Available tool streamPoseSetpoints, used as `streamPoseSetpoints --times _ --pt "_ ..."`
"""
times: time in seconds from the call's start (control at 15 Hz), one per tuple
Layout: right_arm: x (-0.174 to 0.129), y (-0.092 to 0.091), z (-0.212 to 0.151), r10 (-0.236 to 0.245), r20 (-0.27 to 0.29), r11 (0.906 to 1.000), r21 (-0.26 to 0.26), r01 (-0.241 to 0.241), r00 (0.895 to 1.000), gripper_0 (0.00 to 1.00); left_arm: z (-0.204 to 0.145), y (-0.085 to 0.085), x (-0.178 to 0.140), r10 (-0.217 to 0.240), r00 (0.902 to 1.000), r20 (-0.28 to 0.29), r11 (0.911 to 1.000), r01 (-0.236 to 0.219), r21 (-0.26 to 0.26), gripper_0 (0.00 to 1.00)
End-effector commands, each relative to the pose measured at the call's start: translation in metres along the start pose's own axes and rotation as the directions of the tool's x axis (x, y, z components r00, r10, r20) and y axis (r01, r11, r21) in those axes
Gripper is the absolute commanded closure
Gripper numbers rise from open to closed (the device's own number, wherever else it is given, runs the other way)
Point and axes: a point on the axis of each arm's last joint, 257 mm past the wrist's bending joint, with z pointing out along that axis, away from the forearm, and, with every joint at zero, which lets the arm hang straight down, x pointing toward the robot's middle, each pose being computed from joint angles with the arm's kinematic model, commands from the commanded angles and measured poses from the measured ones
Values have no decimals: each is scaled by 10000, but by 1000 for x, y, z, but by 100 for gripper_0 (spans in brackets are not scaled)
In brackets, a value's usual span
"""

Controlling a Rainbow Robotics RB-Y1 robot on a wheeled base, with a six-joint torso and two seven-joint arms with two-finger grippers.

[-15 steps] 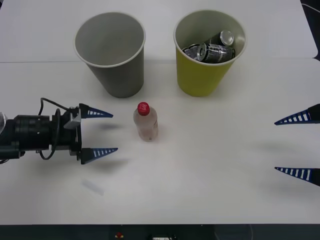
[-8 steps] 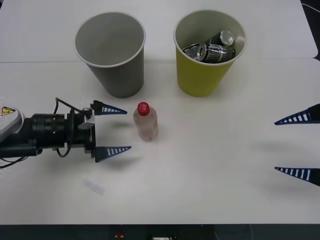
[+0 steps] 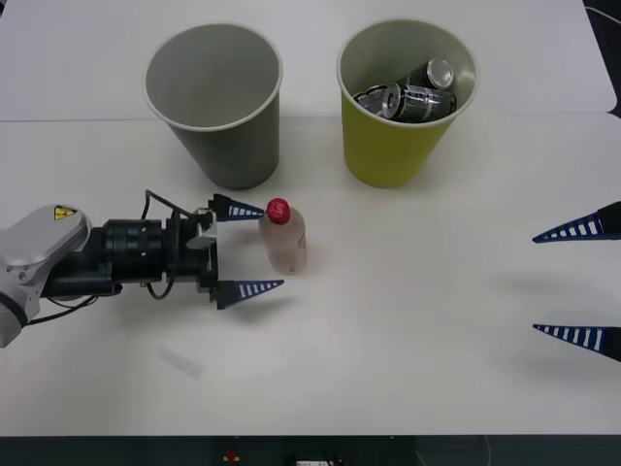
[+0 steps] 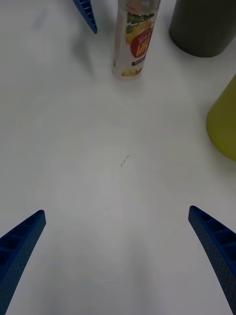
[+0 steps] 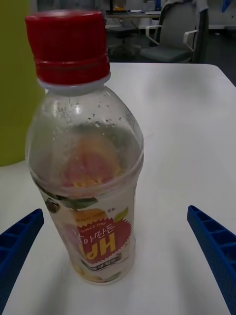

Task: Put the can into the green bin and the plastic bottle into the gray bin

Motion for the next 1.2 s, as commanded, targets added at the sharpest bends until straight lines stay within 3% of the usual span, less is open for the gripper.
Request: streamPoseSetpoints --times 0.07,0.6,0.67,0.73,1.2 --pt "0 0 0 0 0 10000 0 0 10000 0 14 0 -3 5 9999 142 10000 -6 34 0" --pt "0 0 0 0 0 10000 0 0 10000 0 29 1 -5 65 9999 153 9999 -64 -91 0" --pt "0 0 0 0 0 10000 0 0 10000 0 29 1 -5 80 9999 153 9999 -79 -91 17" --pt "0 0 0 0 0 10000 0 0 10000 0 29 1 -5 100 9999 140 9999 -98 -95 100" --pt "0 0 0 0 0 10000 0 0 10000 0 29 0 -2 89 9999 57 9999 -88 -48 100"
